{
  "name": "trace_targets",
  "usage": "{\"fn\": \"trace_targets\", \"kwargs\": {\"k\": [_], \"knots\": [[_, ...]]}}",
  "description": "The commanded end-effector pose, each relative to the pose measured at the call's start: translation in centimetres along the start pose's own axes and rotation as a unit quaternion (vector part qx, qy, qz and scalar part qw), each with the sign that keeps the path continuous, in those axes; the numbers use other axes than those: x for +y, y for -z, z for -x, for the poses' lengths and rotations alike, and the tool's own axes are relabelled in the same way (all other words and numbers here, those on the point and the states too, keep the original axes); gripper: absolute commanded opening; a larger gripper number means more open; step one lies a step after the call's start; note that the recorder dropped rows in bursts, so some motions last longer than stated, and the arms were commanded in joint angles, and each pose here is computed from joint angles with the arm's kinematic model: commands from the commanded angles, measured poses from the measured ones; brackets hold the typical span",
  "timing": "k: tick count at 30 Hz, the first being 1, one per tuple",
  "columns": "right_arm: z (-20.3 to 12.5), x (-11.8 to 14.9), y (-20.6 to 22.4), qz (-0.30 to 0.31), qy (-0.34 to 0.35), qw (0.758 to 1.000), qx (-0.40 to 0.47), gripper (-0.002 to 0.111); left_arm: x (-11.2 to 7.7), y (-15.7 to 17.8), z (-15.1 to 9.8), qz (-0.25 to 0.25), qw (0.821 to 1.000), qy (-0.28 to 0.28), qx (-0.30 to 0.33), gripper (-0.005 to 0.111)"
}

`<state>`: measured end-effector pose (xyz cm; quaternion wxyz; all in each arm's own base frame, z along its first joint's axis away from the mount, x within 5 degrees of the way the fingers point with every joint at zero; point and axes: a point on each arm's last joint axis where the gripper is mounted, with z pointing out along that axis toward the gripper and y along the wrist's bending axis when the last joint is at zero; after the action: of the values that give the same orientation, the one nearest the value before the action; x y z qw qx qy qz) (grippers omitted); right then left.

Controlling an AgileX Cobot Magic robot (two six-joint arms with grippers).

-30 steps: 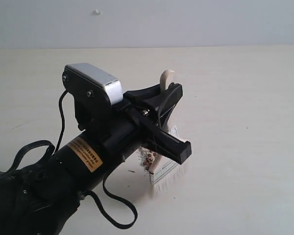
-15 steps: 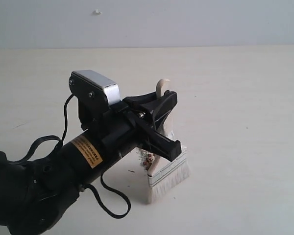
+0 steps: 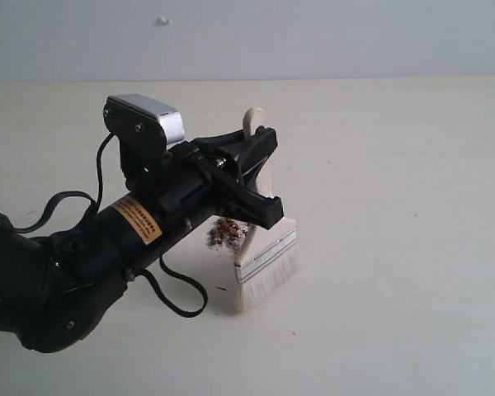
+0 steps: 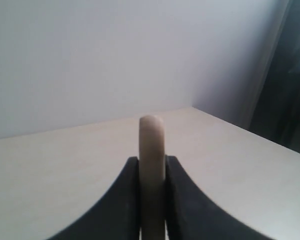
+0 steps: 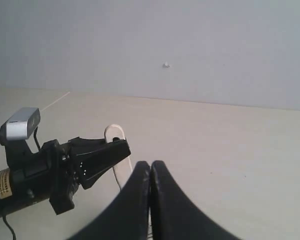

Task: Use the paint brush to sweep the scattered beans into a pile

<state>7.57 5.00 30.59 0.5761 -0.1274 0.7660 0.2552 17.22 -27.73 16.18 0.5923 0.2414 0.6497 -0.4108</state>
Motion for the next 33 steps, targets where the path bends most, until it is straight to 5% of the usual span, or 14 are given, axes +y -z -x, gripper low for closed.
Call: {"fn": "trace_targets", "kwargs": {"k": [1,6,15,17,26,33], "knots": [[0.0,0.0,0.0,0.004,0.001,1.0,-0.006,0.0,0.5,-0.6,0.4,0.003,1.0,-0.002,-0.011,0.0],[0.0,0.0,0.0,0.004,0.001,1.0,-0.006,0.0,1.1,-0.8,-0.1,0.008,1.0,0.005,-0.003,0.0],[0.0,0.0,0.0,0.004,0.001,1.0,-0.006,0.0,-1.5,-1.0,2.4,-0.097,0.995,0.004,-0.027,0.0],[0.0,0.0,0.0,0.004,0.001,1.0,-0.006,0.0,-1.7,-1.0,2.3,-0.109,0.993,0.048,-0.018,0.0],[0.0,0.0,0.0,0.004,0.001,1.0,-0.006,0.0,0.3,-2.5,-2.8,-0.053,0.995,0.073,0.037,0.0],[0.0,0.0,0.0,0.004,0.001,1.0,-0.006,0.0,1.0,-2.6,-3.8,-0.033,0.996,0.076,0.046,0.0]]}}
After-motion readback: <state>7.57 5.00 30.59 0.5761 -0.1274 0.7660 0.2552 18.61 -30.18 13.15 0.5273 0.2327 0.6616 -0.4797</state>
